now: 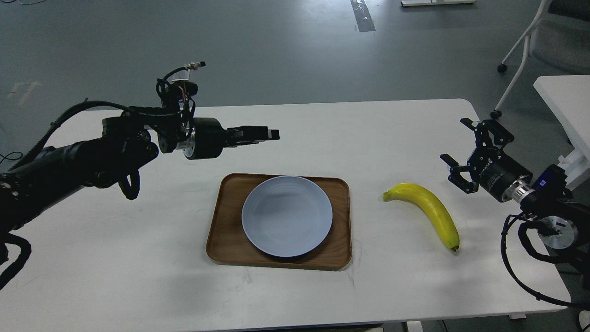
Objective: Place banana on plate with both arms
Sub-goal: 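Release the plate and withdraw the left gripper upward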
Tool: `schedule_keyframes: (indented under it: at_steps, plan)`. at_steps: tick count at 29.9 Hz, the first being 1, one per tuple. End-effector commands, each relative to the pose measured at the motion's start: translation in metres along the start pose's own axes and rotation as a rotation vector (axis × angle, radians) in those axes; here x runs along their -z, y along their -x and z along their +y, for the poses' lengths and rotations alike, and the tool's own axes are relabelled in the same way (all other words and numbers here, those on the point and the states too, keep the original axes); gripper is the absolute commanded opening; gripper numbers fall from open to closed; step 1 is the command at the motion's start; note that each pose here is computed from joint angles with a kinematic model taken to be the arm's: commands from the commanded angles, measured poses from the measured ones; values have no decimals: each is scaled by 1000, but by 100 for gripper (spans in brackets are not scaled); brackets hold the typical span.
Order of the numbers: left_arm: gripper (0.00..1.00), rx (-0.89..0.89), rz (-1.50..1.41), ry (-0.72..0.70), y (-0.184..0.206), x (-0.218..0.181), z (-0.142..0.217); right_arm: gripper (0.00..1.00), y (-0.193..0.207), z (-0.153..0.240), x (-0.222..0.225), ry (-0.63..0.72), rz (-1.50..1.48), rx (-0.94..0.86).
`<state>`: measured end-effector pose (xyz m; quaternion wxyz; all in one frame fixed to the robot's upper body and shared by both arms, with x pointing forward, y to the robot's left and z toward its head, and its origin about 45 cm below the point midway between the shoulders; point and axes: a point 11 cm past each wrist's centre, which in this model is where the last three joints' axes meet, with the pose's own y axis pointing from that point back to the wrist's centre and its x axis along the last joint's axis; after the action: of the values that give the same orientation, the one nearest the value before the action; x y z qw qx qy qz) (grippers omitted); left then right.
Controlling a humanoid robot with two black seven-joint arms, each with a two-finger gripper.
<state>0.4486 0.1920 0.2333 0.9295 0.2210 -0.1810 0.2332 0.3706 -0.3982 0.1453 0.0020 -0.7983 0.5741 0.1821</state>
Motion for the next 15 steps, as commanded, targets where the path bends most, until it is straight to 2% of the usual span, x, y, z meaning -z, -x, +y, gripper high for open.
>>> schedule_keyframes:
  at_steps: [1, 4, 6, 8, 12, 15]
  plan:
    - [98, -230, 385, 186, -34, -7, 25, 100, 0, 0, 0, 0, 0, 0]
    - [98, -308, 500, 212, -44, 10, 52, 100, 0, 1, -1, 1, -1, -1]
    - [98, -403, 648, 226, -33, 46, 77, 100, 0, 1, -2, 4, -1, 0]
    - [98, -506, 754, 279, -33, 64, 97, 100, 1, 1, -2, 6, -2, 3]
    - [98, -642, 880, 309, -14, 102, 128, 100, 2, 0, -2, 9, 4, 8]
    - [98, -674, 900, 295, -8, 113, 139, 100, -2, 3, 2, 10, 17, 4]
